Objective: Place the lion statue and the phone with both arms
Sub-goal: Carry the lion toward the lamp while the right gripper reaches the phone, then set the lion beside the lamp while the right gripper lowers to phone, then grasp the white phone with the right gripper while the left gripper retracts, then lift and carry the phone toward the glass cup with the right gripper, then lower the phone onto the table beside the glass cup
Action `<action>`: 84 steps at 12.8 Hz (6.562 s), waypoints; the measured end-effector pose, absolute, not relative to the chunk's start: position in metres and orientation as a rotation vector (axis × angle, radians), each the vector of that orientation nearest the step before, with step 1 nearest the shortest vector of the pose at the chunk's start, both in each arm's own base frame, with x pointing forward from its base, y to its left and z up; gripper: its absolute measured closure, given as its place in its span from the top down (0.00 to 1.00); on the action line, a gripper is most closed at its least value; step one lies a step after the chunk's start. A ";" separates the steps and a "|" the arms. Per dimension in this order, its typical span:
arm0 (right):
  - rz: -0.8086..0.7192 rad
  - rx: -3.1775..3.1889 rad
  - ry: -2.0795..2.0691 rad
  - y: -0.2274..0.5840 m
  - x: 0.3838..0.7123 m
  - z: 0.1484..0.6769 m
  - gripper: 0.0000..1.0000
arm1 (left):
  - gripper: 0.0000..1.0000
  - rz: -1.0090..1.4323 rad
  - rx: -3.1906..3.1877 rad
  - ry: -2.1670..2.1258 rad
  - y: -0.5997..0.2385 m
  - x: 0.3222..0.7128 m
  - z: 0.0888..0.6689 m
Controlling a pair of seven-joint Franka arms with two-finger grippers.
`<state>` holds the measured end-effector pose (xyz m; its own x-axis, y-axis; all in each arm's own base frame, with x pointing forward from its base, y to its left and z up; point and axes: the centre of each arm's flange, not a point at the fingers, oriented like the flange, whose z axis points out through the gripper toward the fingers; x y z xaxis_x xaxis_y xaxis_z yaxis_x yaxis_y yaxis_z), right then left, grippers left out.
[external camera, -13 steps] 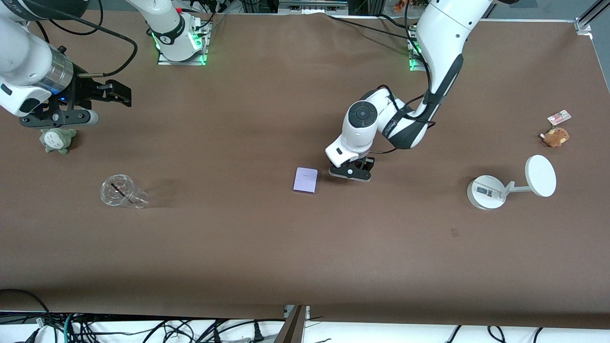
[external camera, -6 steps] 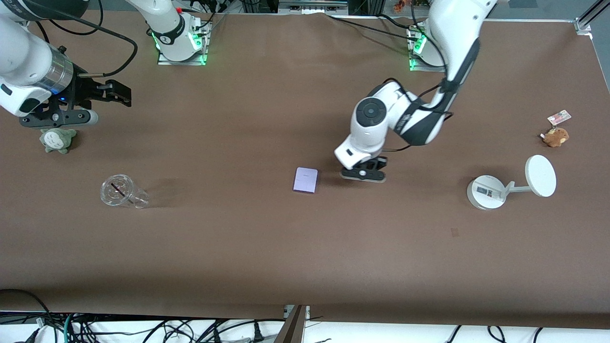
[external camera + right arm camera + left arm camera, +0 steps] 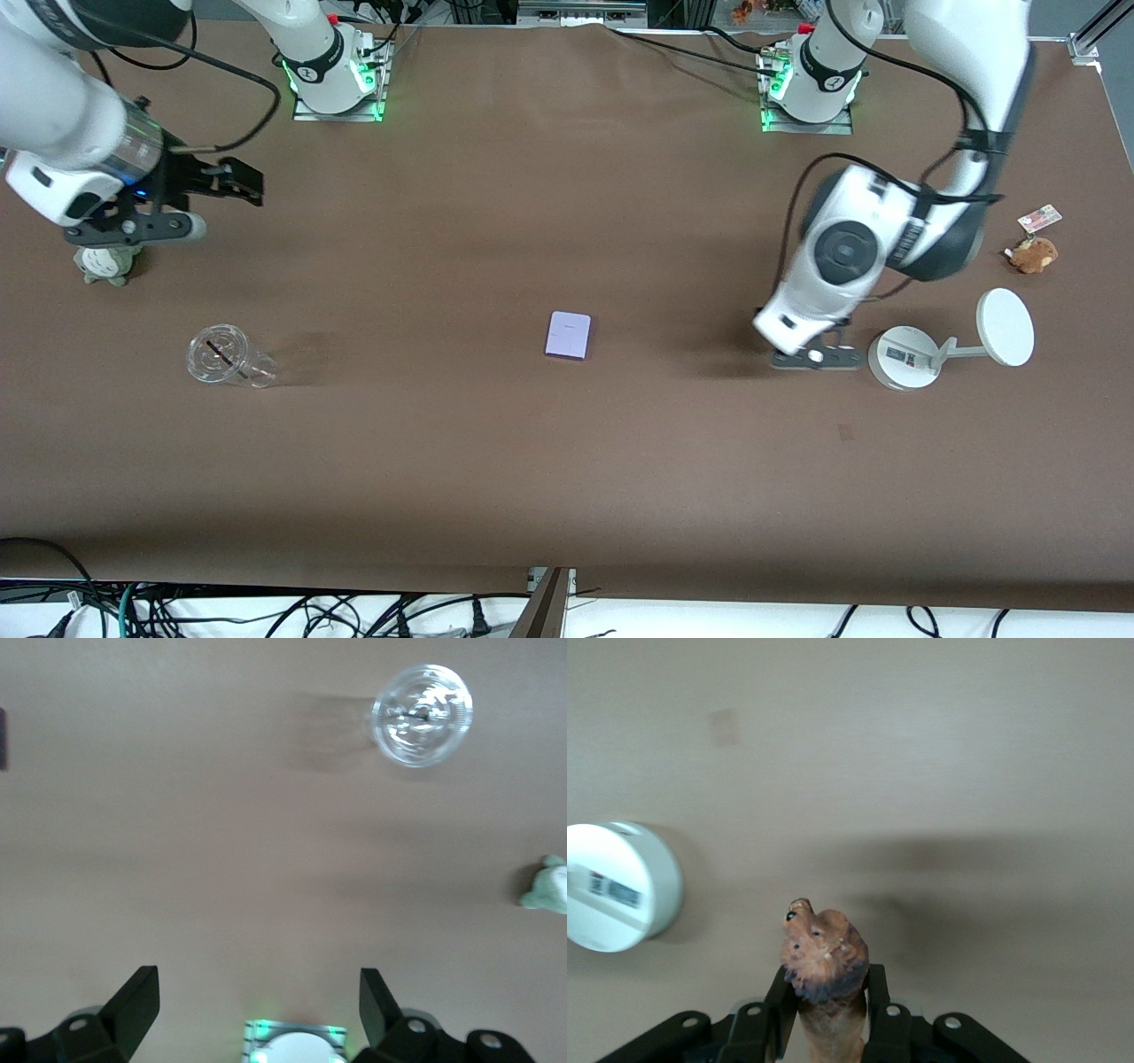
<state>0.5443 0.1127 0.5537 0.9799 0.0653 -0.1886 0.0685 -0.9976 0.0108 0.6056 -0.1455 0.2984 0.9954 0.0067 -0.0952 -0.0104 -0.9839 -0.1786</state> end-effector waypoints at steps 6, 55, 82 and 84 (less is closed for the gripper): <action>-0.262 3.115 0.019 0.233 0.576 0.509 1.00 | 0.36 0.146 -3.037 -0.041 -0.083 0.625 0.227; 0.043 3.145 -0.210 0.470 0.615 0.285 0.85 | 1.00 -0.051 -3.141 0.002 0.014 0.562 0.579; 0.101 3.113 0.084 0.094 0.677 0.272 0.85 | 1.00 -0.038 -3.140 0.002 0.014 0.561 0.578; 0.109 3.112 0.101 0.101 0.677 0.253 0.85 | 1.00 -0.038 -3.140 0.002 0.014 0.561 0.578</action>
